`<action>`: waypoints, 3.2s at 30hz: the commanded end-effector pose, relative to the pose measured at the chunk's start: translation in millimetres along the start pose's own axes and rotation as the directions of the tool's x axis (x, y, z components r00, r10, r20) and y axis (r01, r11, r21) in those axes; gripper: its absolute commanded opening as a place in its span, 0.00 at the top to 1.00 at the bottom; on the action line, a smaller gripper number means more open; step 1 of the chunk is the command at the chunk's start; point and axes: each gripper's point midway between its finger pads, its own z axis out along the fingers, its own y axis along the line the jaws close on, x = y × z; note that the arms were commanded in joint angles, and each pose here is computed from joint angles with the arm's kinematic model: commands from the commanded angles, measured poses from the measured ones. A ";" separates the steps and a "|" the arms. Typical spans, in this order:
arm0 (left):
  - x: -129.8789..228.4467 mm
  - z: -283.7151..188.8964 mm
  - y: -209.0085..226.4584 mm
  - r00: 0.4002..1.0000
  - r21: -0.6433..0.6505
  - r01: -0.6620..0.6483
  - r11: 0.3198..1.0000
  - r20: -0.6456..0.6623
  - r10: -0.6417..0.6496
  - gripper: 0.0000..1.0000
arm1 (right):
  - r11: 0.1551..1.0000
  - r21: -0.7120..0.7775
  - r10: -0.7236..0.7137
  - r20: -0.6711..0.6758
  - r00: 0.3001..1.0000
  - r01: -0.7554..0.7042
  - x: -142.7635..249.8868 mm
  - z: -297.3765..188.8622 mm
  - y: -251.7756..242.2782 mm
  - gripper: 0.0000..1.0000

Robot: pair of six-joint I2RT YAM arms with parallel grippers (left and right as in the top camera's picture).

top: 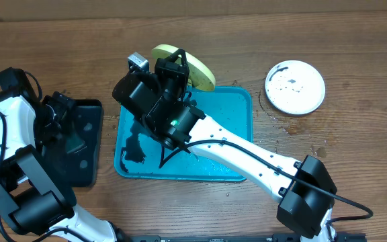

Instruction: Clean dirty plates on tray and stack at the side

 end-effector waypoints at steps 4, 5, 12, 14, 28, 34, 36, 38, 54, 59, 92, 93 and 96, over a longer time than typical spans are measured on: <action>-2.0 -1.3 -7.2 1.000 0.016 -0.009 1.000 0.002 0.009 0.00 | 0.982 0.033 0.188 -0.005 0.982 -0.188 7.8 -1.3 -31.5 0.96; -2.1 -1.3 -7.2 1.000 0.016 -0.009 1.000 0.003 0.009 0.00 | 0.976 0.036 0.216 -0.013 0.976 -0.215 10.6 2.3 -32.4 0.96; -2.0 -1.3 -7.2 1.000 0.016 -0.009 1.000 0.002 0.009 0.00 | 0.869 0.009 0.494 -0.078 0.866 -0.495 36.4 36.1 -24.6 0.96; -2.0 -1.3 -7.2 1.000 0.016 -0.009 1.000 0.002 0.009 0.00 | 0.843 -0.076 0.524 -0.114 0.844 -0.533 44.2 44.7 -7.5 0.97; -2.0 -1.3 -7.2 1.000 0.016 -0.009 1.000 0.002 0.009 0.00 | 0.089 -0.307 0.664 -0.690 0.286 -0.947 155.0 87.4 27.4 0.96; -2.0 -1.3 -7.2 1.000 0.016 -0.009 1.000 0.002 0.009 0.00 | -0.104 0.039 0.618 -0.780 -0.096 -0.994 260.0 136.6 21.4 0.96; -2.1 -1.3 -7.2 1.000 0.016 -0.009 1.000 0.003 0.009 0.00 | -0.138 0.147 0.604 -0.771 -0.201 -0.979 292.6 146.6 23.2 0.96; -2.1 -1.3 -7.2 1.000 0.016 -0.009 1.000 0.003 0.009 0.00 | -0.167 0.268 0.582 -0.750 -0.314 -0.949 333.0 155.5 31.7 0.96; -2.1 -1.3 -7.2 1.000 0.016 -0.009 1.000 0.003 0.009 0.00 | -0.224 0.447 0.527 -0.692 -0.493 -0.866 385.4 168.7 136.6 0.96; -2.0 -1.3 -7.2 1.000 0.016 -0.009 1.000 0.002 0.009 0.00 | -0.203 0.460 0.536 -0.686 -0.491 -0.864 390.4 167.6 137.7 0.90; -2.0 -1.3 -7.2 1.000 0.016 -0.009 1.000 0.002 0.009 0.00 | -0.122 0.042 0.559 -0.822 -0.104 -0.992 272.0 -27.3 45.5 0.00; -2.1 -1.3 -7.2 1.000 0.016 -0.009 1.000 0.003 0.009 0.00 | -0.118 0.028 0.557 -0.825 -0.090 -0.993 268.3 -29.5 46.9 0.00; -2.2 -1.3 -7.2 1.000 0.016 -0.009 1.000 0.003 0.009 0.00 | -0.111 0.007 0.553 -0.830 -0.068 -0.994 262.9 -33.8 48.8 0.00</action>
